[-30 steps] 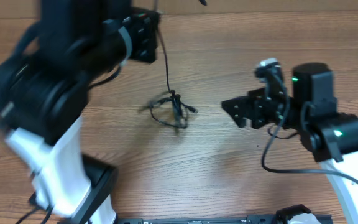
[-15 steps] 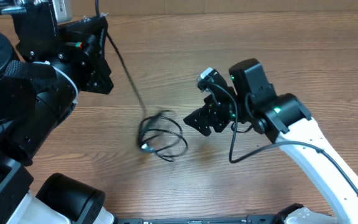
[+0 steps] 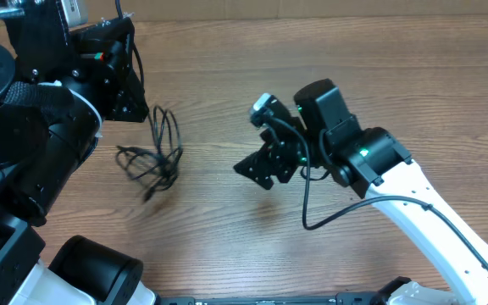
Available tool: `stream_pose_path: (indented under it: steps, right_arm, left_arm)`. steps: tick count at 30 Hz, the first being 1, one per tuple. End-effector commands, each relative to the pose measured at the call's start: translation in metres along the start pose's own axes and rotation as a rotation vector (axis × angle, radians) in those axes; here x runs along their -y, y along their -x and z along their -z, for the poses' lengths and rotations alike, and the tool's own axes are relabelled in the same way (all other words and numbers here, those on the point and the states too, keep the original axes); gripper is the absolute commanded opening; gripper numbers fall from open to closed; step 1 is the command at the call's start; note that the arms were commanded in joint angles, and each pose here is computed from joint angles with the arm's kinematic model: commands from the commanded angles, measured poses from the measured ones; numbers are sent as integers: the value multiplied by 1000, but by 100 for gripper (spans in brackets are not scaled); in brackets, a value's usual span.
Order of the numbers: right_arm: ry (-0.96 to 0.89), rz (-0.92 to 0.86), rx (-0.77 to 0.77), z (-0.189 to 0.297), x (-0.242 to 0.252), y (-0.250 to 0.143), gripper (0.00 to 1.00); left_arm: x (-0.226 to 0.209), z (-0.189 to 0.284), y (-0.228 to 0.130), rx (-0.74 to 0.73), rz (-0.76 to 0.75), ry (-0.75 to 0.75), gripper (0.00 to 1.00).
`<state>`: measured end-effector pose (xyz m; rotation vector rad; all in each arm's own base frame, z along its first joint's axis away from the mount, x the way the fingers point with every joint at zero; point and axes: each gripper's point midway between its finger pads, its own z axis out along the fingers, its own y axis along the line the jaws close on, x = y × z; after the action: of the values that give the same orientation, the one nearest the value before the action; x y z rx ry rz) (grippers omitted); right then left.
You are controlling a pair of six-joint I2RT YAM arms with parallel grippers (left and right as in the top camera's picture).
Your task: Untangle cables
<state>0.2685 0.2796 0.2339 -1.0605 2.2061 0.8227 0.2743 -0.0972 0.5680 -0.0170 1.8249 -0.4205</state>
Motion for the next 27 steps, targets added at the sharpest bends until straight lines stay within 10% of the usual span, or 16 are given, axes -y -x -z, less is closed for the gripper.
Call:
stream_pose_path:
  steps: [1,18,21,27]
  right_arm:
    - [47,57,23,-1,-24,12,91]
    - [-5,91,-23,-44,-16,9,86]
    - [-3,82,-43,-53,-12,5,12]
    - [17,77,-51,-56,-14,2,4]
  left_arm:
    - [-2,3,6,30,14,10,4]
    - [-2,3,4,22,13,8,4]
    - [-2,3,5,22,13,9,4]
    - [-2,3,6,27,13,11,4]
